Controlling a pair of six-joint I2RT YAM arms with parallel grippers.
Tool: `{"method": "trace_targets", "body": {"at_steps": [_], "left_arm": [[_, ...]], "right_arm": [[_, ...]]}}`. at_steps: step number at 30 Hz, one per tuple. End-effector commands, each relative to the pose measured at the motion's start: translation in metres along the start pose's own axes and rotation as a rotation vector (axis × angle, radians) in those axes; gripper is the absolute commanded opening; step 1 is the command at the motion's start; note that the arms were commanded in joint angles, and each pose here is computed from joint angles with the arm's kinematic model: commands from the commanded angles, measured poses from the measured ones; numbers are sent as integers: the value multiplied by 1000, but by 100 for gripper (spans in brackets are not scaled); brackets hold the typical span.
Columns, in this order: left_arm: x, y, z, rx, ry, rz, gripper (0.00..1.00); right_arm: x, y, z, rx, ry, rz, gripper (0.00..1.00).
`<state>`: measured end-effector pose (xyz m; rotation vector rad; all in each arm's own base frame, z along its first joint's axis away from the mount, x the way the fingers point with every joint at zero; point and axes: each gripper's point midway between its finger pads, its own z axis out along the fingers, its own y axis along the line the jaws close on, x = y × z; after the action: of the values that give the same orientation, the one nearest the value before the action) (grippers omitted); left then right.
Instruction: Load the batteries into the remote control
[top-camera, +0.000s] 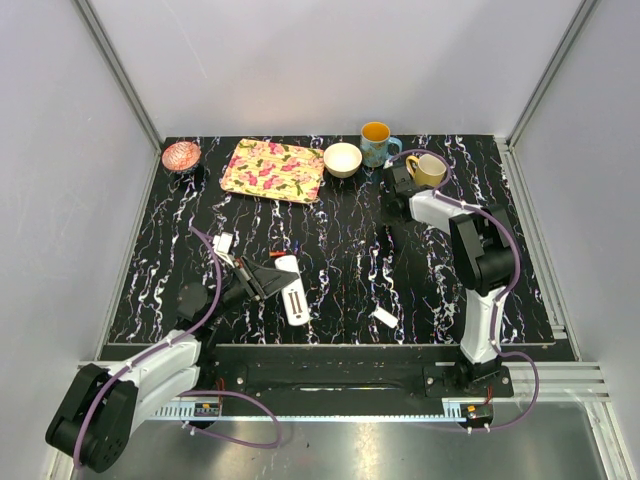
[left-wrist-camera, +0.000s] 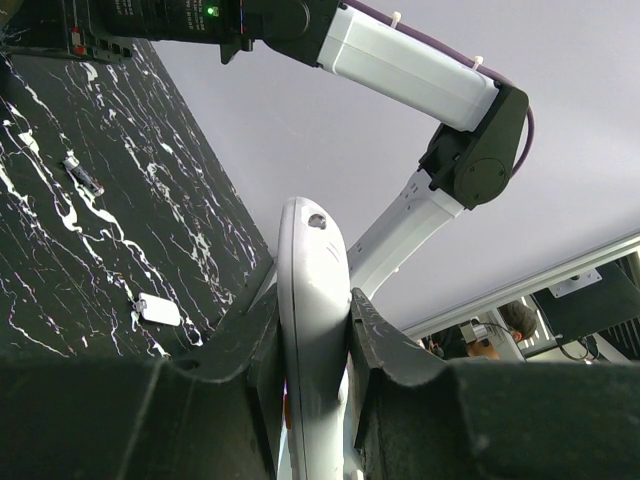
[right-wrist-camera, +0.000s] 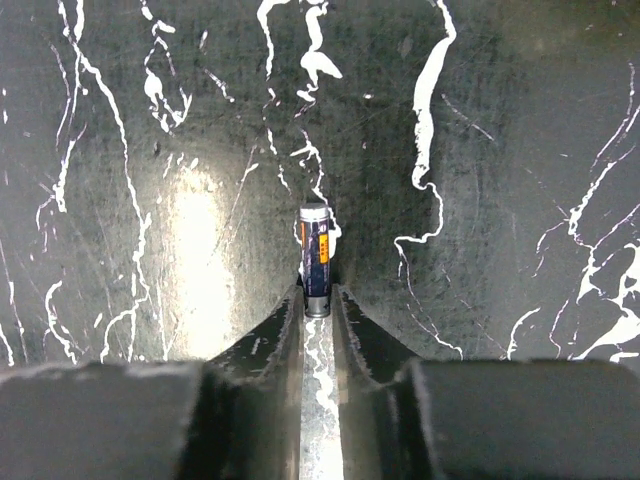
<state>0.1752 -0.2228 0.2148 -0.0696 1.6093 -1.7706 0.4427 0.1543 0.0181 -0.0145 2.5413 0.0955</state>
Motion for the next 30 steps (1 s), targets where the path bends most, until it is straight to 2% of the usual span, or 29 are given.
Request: {"method": "trace_targets", "body": {"at_steps": [1,3,4,11,13,14,15,17,19,20,22,23,26,30], "left_arm": [[2,0,-6,19,-14,28,0],[2,0,-6,19,-14,28,0],[2,0,-6,19,-15,30,0],[1,0,-5,17,-21,28,0],[0,2,-5,11,-27,24,0],[-3,2,-4,8,-39,21,0],[-5,1,-3,6,-46,19,0],[-14,-2,2,10,-78,30,0],[-20,-1,5,1,-99,34,0],[-26,-3,8,-1,-126,39,0],[-29,2,13,-22,-140,31,0],[-36,-1,16,-11,-177,34,0],[-39,-1,24,2,-219,-14,0],[-34,-3,41,44,-212,-107,0]], "right_arm": [[-6,1,8,13,-6,-12,17],[-4,2,8,13,-2,-13,3],[-6,1,7,14,-6,-9,0],[-9,2,-8,3,-25,20,0],[-19,14,-38,-46,-55,53,0],[-11,16,-49,-55,-35,57,0],[-19,26,-76,-93,-74,60,0],[6,45,-105,-119,-22,-4,0],[13,57,-143,-144,-30,-56,0],[39,70,-159,-168,27,-111,0],[50,81,-197,-237,24,-128,0],[66,85,-213,-256,69,-149,0],[80,90,-262,-343,106,-148,0],[97,108,-316,-425,143,-220,0]]}}
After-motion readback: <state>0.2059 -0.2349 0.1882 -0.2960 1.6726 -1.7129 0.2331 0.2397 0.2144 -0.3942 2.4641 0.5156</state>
